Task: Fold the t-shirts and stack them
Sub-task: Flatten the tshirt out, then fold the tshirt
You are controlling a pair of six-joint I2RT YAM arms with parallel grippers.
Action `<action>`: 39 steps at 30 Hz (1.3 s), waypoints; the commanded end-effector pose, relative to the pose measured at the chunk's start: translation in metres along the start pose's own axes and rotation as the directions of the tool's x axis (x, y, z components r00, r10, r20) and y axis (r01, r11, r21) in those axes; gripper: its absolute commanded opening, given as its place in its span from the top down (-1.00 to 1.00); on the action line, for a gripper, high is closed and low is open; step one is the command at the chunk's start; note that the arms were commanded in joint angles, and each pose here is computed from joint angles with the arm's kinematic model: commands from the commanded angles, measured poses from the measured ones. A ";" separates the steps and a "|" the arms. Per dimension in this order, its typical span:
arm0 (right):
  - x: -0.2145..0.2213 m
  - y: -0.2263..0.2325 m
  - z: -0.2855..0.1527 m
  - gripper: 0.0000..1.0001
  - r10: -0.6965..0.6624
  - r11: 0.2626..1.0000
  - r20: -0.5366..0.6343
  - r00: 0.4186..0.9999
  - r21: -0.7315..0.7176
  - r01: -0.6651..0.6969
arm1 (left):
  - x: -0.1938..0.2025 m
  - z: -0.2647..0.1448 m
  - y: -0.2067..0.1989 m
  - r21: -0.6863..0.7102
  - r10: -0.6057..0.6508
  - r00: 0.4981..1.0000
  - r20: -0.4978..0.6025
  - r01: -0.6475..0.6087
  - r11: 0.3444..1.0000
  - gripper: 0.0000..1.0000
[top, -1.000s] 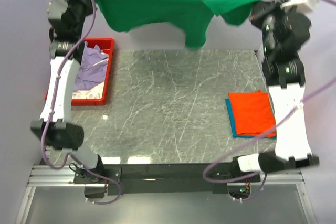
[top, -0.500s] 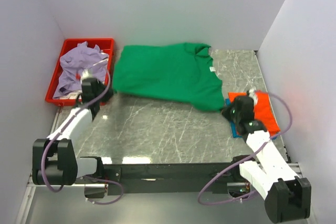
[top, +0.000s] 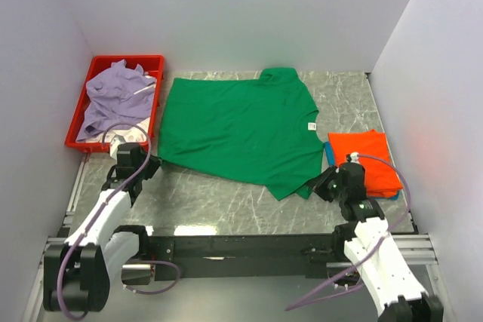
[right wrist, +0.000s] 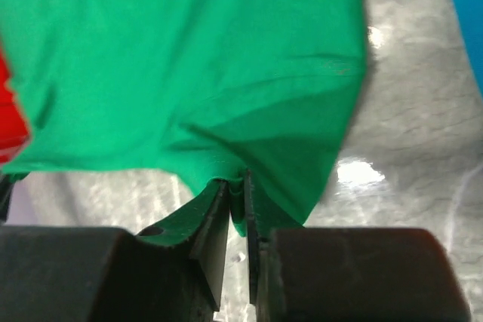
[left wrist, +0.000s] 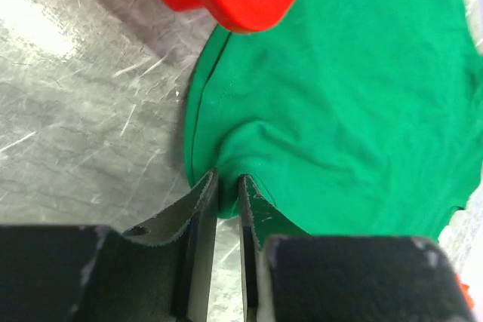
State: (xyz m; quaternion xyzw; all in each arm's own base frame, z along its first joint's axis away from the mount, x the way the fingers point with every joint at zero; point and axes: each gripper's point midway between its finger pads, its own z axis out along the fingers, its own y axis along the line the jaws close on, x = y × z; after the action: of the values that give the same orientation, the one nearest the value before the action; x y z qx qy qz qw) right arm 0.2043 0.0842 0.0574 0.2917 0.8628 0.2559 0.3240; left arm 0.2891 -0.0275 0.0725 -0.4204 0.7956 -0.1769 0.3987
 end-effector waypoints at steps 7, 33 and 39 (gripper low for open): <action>-0.009 0.019 -0.037 0.85 -0.022 0.996 0.081 0.996 -0.086 0.029 | -0.001 -0.014 0.017 -0.027 0.001 0.999 0.043 0.000 1.000 0.35; -0.019 0.029 -0.047 0.76 -0.045 0.995 0.097 0.994 -0.079 0.053 | 0.025 -0.019 0.050 -0.125 -0.121 0.993 0.008 0.121 0.985 -0.02; -0.018 0.026 -0.043 0.76 -0.042 0.996 0.092 0.995 -0.072 0.048 | 0.032 -0.011 0.053 -0.144 -0.121 0.993 -0.005 0.119 0.982 0.04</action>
State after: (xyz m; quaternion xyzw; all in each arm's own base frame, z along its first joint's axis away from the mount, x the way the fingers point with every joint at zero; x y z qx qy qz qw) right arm 0.1864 0.0796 0.1053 0.2788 0.8485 0.2645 0.3639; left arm 0.2325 -0.0210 0.0280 -0.4912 0.7916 -0.1329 0.3383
